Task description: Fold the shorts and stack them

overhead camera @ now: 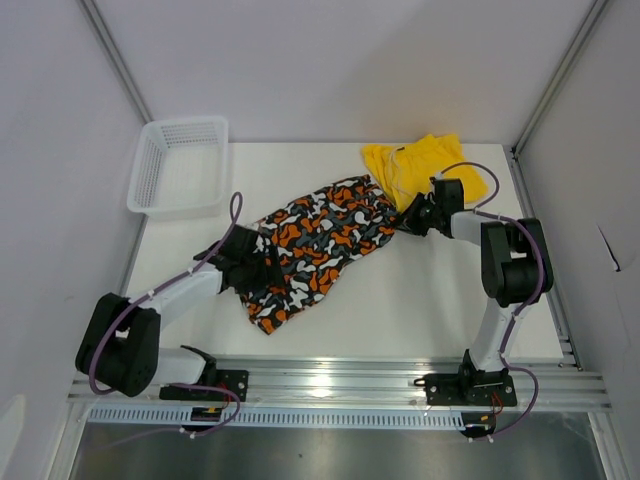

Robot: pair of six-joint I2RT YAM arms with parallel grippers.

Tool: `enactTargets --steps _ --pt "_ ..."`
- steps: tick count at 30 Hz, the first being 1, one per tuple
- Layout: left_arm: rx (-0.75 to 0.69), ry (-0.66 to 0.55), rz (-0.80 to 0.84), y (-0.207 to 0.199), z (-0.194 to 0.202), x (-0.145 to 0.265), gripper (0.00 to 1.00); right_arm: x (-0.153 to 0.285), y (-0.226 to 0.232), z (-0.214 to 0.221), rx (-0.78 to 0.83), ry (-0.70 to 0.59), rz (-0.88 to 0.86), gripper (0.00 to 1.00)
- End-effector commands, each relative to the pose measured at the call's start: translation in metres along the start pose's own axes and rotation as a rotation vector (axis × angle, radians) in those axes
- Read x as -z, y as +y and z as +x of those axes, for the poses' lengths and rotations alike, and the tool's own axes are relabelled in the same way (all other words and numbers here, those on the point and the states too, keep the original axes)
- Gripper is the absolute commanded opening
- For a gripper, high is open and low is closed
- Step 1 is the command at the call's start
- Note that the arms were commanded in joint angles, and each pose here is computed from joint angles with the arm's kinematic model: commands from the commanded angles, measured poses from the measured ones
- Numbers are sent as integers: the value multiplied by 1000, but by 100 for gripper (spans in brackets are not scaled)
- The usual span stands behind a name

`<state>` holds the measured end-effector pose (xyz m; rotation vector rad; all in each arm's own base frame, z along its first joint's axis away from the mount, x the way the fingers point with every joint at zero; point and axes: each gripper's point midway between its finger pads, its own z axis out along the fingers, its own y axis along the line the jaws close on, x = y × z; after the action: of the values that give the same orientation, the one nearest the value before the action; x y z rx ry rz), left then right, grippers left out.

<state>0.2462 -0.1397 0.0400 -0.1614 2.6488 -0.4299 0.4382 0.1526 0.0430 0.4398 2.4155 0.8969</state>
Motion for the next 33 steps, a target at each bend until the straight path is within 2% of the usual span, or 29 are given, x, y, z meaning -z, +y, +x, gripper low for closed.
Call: enactTargets --steps 1,6,7,8,10,11,13,15,17,18,21,24,28,33 --pt "19 -30 -45 10 -4 -8 81 10 20 -17 4 -74 -60 3" --pt "49 -48 -91 29 -9 -14 81 34 1 12 44 -37 54 0" --pt "65 -61 -128 39 -12 -16 81 45 3 13 64 -62 70 0" --pt "69 -69 -132 41 -17 -17 81 48 -7 35 64 -21 109 0" --pt "88 -94 -158 48 -30 -19 80 62 -9 49 112 -27 141 0" --pt "86 -86 -173 52 -33 -24 80 66 -20 73 116 18 176 0" --pt "100 -97 -199 58 -43 -26 80 80 -20 83 146 -1 197 0" --pt "108 -114 -205 60 -53 -29 79 90 -34 110 144 41 242 0" --pt "125 -124 -225 69 -60 -30 79 103 -38 127 154 53 244 18" --pt "134 -140 -233 72 -67 -28 79 107 -36 132 166 58 238 46" --pt "146 -168 -254 81 -76 -25 79 128 -30 138 183 23 218 68" --pt "141 -188 -261 83 -81 -24 79 149 -12 126 224 -69 159 74" --pt "121 -198 -281 88 -83 -25 79 159 12 107 282 -139 44 75" --pt "105 -210 -285 89 -85 -23 80 140 23 101 313 -70 -31 73"
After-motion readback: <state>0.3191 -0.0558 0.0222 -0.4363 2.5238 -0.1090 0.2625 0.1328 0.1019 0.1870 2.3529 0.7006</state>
